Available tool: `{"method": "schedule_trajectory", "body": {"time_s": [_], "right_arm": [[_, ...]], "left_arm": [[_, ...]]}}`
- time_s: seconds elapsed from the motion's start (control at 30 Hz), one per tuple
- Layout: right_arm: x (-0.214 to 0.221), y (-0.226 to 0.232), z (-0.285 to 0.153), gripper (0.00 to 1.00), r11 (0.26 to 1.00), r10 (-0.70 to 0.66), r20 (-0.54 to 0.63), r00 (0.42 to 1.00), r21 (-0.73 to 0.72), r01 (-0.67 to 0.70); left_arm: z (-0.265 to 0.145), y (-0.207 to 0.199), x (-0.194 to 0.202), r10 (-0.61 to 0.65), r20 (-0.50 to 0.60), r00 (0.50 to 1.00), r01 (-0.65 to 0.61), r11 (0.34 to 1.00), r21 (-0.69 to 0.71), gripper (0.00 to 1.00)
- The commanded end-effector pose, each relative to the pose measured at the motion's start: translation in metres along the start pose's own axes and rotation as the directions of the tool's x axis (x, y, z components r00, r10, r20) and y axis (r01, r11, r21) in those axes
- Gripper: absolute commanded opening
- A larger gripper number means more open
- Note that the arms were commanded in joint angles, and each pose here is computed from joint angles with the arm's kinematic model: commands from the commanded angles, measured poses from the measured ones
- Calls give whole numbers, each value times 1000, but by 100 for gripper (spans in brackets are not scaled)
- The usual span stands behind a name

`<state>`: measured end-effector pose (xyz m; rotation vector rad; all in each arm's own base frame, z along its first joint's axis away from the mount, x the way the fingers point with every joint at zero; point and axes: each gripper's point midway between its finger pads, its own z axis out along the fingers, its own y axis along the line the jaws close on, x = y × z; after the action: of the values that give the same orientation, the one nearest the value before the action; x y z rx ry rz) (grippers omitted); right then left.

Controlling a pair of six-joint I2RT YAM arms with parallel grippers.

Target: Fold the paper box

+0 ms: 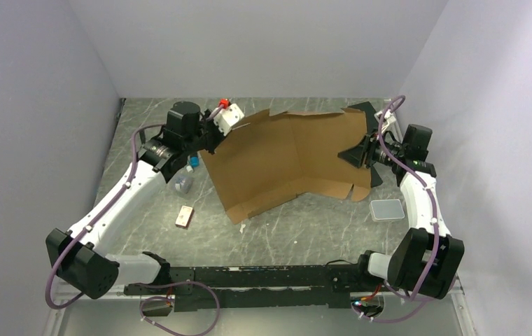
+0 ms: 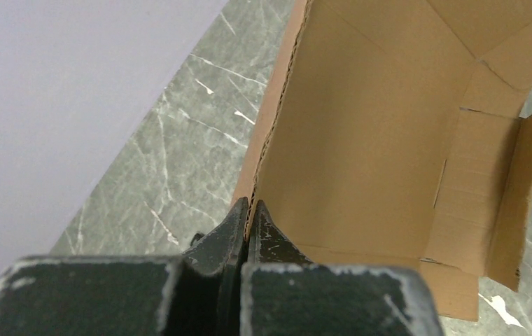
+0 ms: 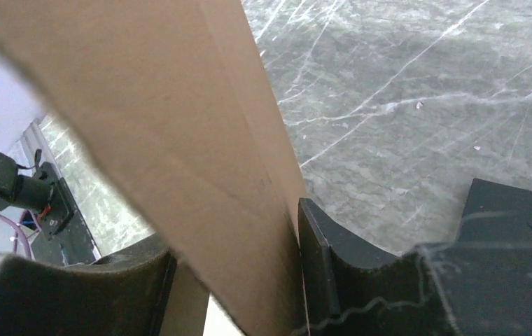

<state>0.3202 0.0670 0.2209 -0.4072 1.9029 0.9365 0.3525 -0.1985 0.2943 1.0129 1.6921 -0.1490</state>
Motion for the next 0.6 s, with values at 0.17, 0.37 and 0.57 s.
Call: {"method": "schedule_trajectory", "body": {"time_s": [0.17, 0.37, 0.57], "right_arm": [[-2, 7, 6, 46, 995, -70, 40, 997, -71, 72], [-5, 10, 4, 17, 990, -104, 44, 994, -88, 107], [-14, 36, -5, 0, 972, -149, 76, 986, -171, 160]], "left_arm": [[-6, -14, -11, -134, 84, 987, 128, 989, 80, 0], [-17, -13, -10, -156, 133, 979, 145, 985, 91, 0], [-27, -20, -6, -115, 184, 976, 100, 991, 87, 0]]}}
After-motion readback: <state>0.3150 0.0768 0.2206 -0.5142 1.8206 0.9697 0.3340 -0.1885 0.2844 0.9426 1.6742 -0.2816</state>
